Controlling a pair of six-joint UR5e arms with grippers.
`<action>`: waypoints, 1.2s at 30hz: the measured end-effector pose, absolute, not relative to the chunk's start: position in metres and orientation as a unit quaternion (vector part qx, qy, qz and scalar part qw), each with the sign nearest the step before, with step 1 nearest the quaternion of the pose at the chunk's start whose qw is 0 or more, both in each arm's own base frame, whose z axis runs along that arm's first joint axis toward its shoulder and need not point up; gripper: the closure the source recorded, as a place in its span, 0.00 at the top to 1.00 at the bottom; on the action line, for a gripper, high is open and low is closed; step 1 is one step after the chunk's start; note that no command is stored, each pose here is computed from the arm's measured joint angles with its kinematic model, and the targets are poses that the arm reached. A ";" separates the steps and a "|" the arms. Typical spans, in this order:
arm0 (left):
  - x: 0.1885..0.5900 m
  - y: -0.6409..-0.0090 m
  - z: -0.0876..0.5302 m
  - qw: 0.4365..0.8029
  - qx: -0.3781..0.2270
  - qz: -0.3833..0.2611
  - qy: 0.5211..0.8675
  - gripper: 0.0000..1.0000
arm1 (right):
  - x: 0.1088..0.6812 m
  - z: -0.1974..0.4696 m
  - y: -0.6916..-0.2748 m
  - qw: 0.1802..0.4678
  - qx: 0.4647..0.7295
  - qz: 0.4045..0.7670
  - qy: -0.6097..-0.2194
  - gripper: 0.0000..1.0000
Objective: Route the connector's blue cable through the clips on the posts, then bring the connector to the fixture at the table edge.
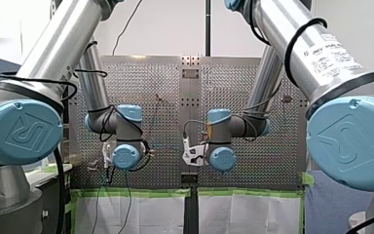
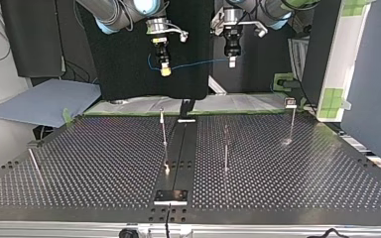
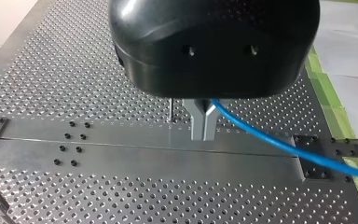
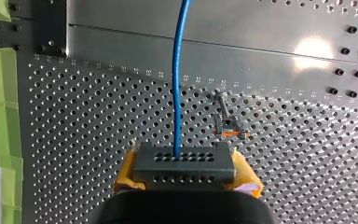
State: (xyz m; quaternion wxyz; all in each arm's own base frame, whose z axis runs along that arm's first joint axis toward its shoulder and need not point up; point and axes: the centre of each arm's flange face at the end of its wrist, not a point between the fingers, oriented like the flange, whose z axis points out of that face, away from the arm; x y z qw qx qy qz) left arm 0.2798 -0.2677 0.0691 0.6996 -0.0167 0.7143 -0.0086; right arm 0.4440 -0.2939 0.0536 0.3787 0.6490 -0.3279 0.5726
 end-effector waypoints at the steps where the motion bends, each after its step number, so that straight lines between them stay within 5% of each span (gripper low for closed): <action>1: 0.280 -0.268 0.069 0.700 -0.017 -0.009 0.714 0.00 | 0.444 0.054 -0.294 0.379 0.649 0.573 -0.328 0.00; 25: 0.295 -0.272 0.077 0.702 -0.014 -0.009 0.712 0.00 | 0.444 0.051 -0.306 0.380 0.647 0.566 -0.342 0.00; 36: 0.333 -0.283 0.126 0.727 -0.054 -0.040 0.683 0.00 | 0.468 0.103 -0.329 0.357 0.618 0.607 -0.351 0.00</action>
